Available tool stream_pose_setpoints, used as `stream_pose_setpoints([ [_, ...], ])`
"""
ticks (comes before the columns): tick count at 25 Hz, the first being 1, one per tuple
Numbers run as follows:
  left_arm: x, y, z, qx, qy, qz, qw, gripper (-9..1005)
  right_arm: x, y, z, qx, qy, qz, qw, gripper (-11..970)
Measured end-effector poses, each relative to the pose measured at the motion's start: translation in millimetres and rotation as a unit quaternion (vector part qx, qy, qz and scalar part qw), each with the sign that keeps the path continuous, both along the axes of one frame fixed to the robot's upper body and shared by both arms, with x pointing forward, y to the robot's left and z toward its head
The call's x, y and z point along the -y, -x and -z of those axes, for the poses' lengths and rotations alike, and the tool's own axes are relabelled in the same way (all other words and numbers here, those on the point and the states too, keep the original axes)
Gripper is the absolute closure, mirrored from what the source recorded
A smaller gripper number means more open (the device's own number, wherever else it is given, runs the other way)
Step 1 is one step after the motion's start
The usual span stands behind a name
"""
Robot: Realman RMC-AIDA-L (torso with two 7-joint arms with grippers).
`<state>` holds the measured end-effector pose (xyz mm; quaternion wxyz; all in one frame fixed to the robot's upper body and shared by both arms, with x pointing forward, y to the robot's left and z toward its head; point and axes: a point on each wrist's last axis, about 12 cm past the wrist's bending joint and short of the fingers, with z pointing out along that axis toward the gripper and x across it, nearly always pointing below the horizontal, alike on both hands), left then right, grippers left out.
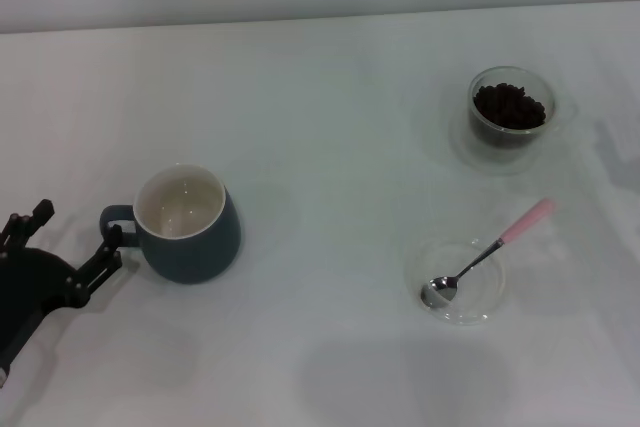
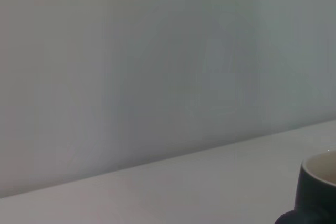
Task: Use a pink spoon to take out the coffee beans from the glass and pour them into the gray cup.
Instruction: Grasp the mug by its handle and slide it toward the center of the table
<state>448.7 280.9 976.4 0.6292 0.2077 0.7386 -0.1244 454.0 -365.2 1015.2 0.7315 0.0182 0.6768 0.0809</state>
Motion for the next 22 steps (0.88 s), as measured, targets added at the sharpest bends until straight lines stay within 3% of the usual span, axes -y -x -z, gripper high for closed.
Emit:
stream_pose_setpoints([
  [16,5.5,-8.2,0.4,-0.007,-0.007,0.008,1.0,119,1.3,-1.1,3.3,-0.015,0.001,0.005,1.0,279],
  [22,4.8,-6.6,1.1,-0.01,-0.006,0.006,1.0,284,0.7,-2.4,2.8,-0.014,0.001,0.004,1.0,280],
])
